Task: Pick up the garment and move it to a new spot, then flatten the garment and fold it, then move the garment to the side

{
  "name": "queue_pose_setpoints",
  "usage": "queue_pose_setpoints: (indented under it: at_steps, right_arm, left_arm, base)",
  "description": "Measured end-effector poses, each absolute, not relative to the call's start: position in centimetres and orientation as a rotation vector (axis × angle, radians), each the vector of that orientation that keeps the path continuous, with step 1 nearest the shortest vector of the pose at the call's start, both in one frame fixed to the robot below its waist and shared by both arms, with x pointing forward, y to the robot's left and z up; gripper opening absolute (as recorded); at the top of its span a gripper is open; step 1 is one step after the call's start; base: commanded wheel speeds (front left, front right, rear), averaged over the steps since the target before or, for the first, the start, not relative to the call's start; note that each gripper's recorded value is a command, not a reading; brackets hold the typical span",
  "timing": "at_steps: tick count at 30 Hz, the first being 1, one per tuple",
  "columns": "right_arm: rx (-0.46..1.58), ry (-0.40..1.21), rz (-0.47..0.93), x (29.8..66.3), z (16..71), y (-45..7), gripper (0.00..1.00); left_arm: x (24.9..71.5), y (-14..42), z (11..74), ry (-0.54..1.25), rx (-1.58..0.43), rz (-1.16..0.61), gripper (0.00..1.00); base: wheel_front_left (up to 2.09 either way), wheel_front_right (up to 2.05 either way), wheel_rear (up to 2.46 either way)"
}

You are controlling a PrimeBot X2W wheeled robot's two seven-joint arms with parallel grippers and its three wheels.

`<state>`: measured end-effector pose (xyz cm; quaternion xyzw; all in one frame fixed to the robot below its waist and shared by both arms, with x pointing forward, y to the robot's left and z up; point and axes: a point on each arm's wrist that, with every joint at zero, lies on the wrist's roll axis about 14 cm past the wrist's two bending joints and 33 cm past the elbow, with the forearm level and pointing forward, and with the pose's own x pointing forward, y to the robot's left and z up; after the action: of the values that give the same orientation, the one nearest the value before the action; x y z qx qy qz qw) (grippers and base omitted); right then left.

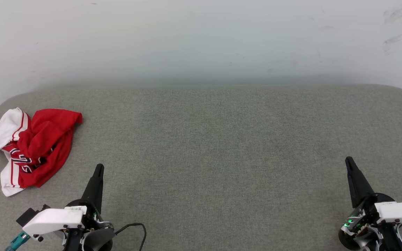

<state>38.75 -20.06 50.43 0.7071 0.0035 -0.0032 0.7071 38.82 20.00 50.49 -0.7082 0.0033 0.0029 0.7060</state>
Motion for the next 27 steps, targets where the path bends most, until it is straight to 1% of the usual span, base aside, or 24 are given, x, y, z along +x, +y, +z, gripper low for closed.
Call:
queue_pose_setpoints:
  at_steps: [25,26,27]
  right_arm:
    - [1.571,0.008,-0.007,38.75,50.42,-20.06,0.00]
    - [1.571,0.008,-0.007,38.75,50.43,-20.05,1.00]
    - [1.571,0.013,-0.012,38.67,50.21,-20.07,1.00]
  left_arm:
    - [38.83,20.01,50.48,0.007,-1.574,0.007,0.00]
    - [38.83,20.00,50.48,0.007,-1.574,0.006,1.00]
    - [38.77,19.98,50.28,0.013,-1.574,0.011,1.00]
  base:
    - [0.00,0.00,0.00]
    - [0.00,0.00,0.00]
    - [0.00,0.00,0.00]
